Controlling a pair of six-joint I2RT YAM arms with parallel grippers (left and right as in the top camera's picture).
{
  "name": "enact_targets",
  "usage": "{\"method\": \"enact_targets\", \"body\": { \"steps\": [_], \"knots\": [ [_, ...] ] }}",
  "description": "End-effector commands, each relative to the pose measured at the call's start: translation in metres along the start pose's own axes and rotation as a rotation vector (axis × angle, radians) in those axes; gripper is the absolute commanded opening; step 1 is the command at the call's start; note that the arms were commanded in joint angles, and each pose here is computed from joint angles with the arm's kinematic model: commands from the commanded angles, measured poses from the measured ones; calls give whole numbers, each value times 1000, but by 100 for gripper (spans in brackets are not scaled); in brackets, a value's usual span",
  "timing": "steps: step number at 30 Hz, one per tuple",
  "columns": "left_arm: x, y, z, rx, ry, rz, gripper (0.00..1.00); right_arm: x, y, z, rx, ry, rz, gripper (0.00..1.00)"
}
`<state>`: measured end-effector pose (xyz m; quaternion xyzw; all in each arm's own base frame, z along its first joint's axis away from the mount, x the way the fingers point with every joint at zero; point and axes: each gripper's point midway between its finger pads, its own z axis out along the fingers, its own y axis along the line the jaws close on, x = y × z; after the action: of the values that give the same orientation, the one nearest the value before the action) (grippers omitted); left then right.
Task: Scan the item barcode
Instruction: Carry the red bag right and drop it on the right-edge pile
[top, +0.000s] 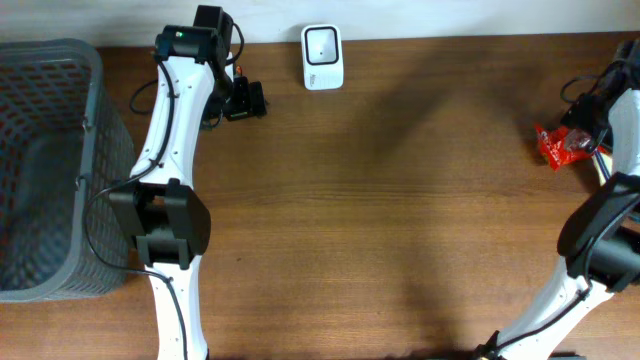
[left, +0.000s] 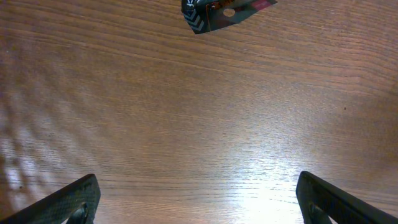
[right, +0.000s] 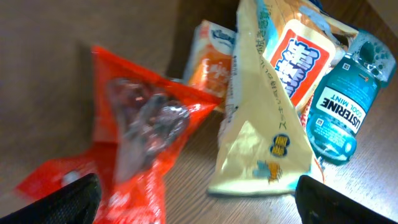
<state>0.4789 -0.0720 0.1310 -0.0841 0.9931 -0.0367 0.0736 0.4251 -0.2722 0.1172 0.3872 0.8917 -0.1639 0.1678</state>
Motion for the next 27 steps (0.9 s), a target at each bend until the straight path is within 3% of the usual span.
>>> {"method": "enact_targets", "body": {
  "steps": [1, 3, 8, 13, 27],
  "knots": [
    [0, 1, -4, -7, -10, 7, 99, -18, 14, -88, -225, -108, 60, 99],
    [0, 1, -4, -7, -11, 7, 99, -19, 22, -142, -382, -152, 89, 98],
    [0, 1, -4, -7, -11, 7, 99, 8, 34, -207, -577, -130, 52, 98],
    [0, 1, -4, -7, -11, 7, 99, 47, 52, -206, -578, 12, -12, 99],
    [-5, -5, -4, 20, -30, 8, 99, 50, 58, -201, -577, 28, -23, 98]
  ]
}}
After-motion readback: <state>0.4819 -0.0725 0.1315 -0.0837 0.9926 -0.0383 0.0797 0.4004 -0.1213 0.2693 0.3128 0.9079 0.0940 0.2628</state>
